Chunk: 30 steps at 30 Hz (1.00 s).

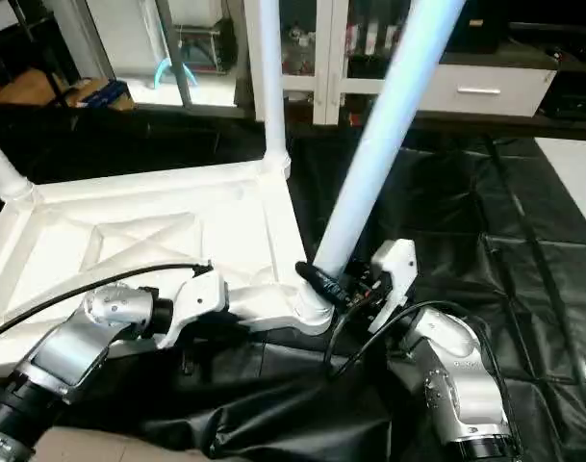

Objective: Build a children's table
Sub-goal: Insert table leg to table base

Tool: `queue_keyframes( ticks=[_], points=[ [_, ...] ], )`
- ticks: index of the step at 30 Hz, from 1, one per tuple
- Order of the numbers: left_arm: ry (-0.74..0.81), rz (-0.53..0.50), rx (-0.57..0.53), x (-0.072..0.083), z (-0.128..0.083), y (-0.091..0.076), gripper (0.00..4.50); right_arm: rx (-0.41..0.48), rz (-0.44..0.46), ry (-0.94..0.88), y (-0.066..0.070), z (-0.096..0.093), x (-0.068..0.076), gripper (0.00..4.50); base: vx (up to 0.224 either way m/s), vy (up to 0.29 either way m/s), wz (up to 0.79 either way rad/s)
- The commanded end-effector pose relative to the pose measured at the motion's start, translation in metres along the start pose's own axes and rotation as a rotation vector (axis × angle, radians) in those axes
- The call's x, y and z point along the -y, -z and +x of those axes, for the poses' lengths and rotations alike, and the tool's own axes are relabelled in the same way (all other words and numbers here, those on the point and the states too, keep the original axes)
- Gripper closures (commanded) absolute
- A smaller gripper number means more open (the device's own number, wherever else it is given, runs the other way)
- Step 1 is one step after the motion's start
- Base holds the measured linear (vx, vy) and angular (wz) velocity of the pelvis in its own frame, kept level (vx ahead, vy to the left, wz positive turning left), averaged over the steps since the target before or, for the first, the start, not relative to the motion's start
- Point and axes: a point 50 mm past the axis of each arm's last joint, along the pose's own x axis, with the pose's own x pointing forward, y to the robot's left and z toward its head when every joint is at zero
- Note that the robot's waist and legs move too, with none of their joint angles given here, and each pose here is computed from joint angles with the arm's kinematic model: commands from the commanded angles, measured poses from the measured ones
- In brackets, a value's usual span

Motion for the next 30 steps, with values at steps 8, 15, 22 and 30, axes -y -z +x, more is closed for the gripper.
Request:
queue_keyframes(
  ticks=[8,15,22,30],
  points=[
    [0.013,-0.02,-0.037,0.005,0.005,0.009,4.5,-0.351,0.093,-0.155,0.045,0.005,-0.016,2.67,0.0,0.0,0.0],
    [0.009,-0.026,-0.037,0.006,0.004,0.01,4.5,-0.382,0.138,-0.147,0.055,-0.002,-0.021,2.67,0.0,0.0,0.0],
    [0.011,-0.024,-0.04,0.005,0.005,0.009,4.5,-0.364,0.131,-0.048,0.061,-0.005,-0.018,2.67,0.0,0.0,0.0],
    [-0.079,-0.078,0.015,-0.002,0.013,-0.002,4.5,-0.281,0.044,0.274,0.055,0.006,0.004,2.67,0.0,0.0,0.0]
  ],
)
